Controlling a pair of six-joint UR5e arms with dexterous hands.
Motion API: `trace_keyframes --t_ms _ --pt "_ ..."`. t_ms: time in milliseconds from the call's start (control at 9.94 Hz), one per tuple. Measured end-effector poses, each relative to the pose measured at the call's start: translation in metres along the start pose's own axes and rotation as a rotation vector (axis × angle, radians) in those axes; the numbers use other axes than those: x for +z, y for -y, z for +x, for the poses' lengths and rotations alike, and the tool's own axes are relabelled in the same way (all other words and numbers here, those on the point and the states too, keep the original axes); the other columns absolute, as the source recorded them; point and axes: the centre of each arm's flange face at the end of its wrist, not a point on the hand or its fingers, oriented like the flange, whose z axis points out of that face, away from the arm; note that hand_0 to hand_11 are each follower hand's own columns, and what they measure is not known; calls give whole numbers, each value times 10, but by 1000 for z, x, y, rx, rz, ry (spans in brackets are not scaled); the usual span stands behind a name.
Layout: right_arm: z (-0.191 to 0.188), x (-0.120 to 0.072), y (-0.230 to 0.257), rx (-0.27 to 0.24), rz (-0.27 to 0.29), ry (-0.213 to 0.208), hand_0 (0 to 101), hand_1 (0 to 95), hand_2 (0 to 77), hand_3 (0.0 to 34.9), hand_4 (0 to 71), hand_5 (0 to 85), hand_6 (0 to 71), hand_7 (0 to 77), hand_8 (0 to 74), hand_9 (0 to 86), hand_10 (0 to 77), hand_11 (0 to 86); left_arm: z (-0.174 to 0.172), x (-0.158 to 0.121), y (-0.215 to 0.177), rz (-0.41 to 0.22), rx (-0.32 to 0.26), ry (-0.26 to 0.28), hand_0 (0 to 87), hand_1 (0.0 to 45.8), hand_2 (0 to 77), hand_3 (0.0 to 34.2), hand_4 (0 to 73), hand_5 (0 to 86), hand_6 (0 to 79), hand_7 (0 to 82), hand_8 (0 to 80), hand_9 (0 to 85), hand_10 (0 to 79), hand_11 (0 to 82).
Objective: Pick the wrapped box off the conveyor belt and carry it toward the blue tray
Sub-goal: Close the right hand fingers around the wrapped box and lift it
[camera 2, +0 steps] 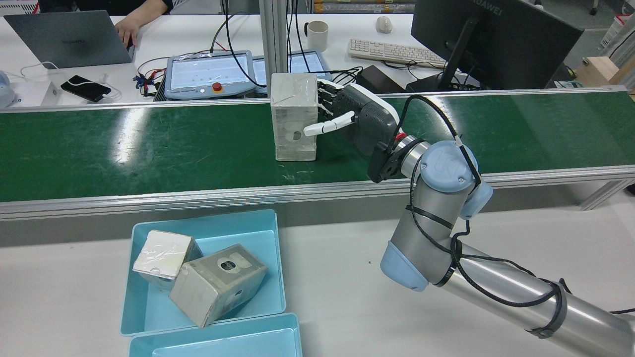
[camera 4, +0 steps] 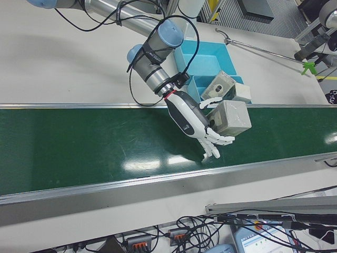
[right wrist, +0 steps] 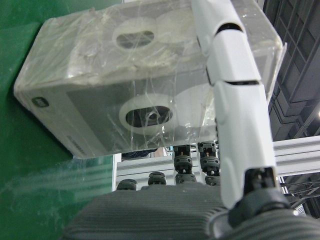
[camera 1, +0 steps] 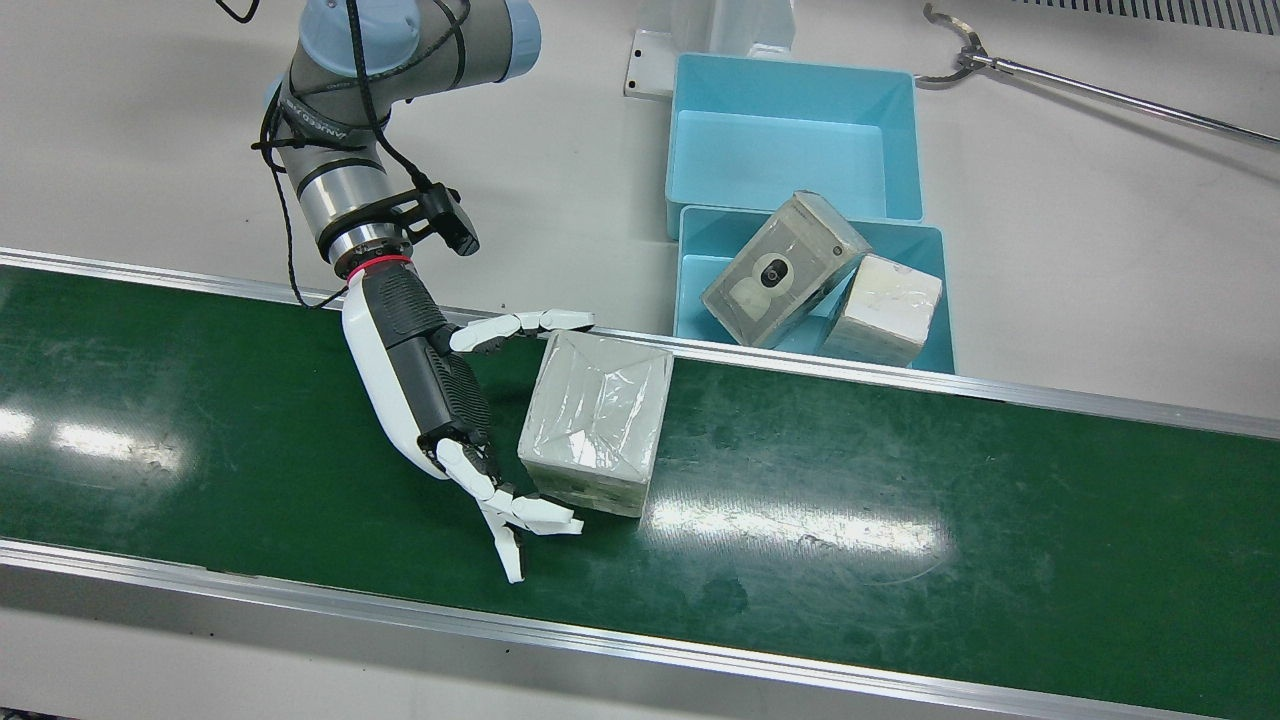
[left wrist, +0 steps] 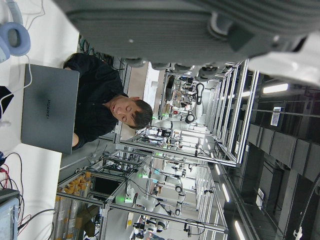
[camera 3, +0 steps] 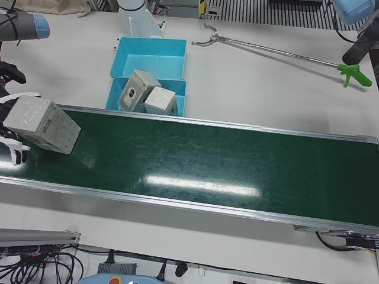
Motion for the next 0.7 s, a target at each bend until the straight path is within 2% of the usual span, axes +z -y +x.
trace_keyframes --t_ms 604,704 --pt "7 17 -13 -2 -14 -3 540 213 153 66 142 213 54 213 5 27 0 33 0 0 0 0 0 0 0 0 11 0 0 11 0 5 5 5 5 0" --pt "7 18 -12 -2 -12 -3 592 251 224 30 224 300 125 327 33 87 71 147 0 0 0 0 0 0 0 0 11 0 0 11 0 5 5 5 5 0"
